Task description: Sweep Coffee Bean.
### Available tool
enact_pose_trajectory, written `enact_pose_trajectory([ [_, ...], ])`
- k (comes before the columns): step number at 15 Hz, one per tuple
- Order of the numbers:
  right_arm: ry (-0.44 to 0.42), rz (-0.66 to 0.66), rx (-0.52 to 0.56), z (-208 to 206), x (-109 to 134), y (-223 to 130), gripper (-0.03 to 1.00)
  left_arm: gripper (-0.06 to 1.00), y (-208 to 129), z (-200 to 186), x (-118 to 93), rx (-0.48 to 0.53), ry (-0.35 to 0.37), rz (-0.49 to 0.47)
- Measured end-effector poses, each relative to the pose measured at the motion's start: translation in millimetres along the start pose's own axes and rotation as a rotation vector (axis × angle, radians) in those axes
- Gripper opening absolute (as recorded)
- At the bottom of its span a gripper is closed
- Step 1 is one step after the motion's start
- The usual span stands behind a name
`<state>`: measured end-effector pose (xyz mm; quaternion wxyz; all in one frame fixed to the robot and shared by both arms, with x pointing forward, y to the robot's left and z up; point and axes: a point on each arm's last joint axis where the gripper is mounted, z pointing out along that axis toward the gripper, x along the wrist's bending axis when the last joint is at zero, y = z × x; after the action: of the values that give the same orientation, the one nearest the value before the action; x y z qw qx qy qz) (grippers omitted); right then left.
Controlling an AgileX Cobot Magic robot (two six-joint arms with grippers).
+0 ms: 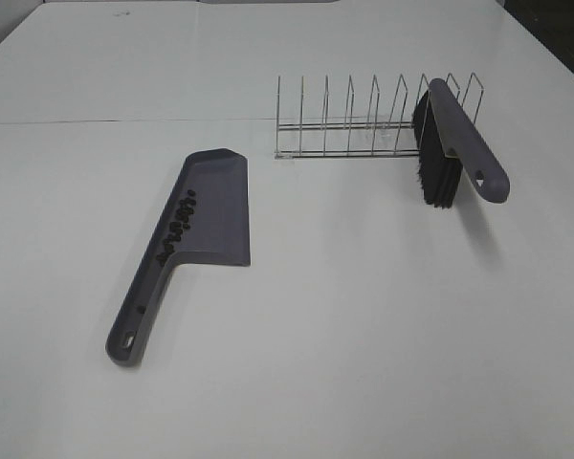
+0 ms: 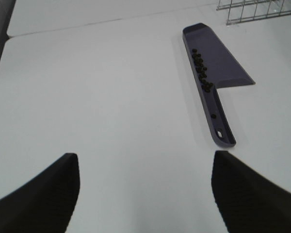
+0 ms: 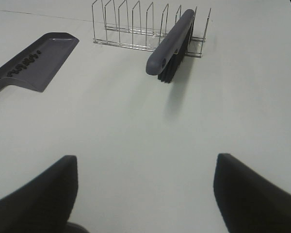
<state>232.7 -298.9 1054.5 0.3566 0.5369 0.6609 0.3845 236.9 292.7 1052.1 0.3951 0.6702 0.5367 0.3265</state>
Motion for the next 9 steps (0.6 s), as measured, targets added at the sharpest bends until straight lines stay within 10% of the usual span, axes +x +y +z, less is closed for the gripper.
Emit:
enact_pose_trajectory([
  [9,-0.138,0.069,0.001,-0.5,1.0,0.0,0.65,0.69,-2.0,-3.5,-0.5,-0.026,0.003,0.002],
])
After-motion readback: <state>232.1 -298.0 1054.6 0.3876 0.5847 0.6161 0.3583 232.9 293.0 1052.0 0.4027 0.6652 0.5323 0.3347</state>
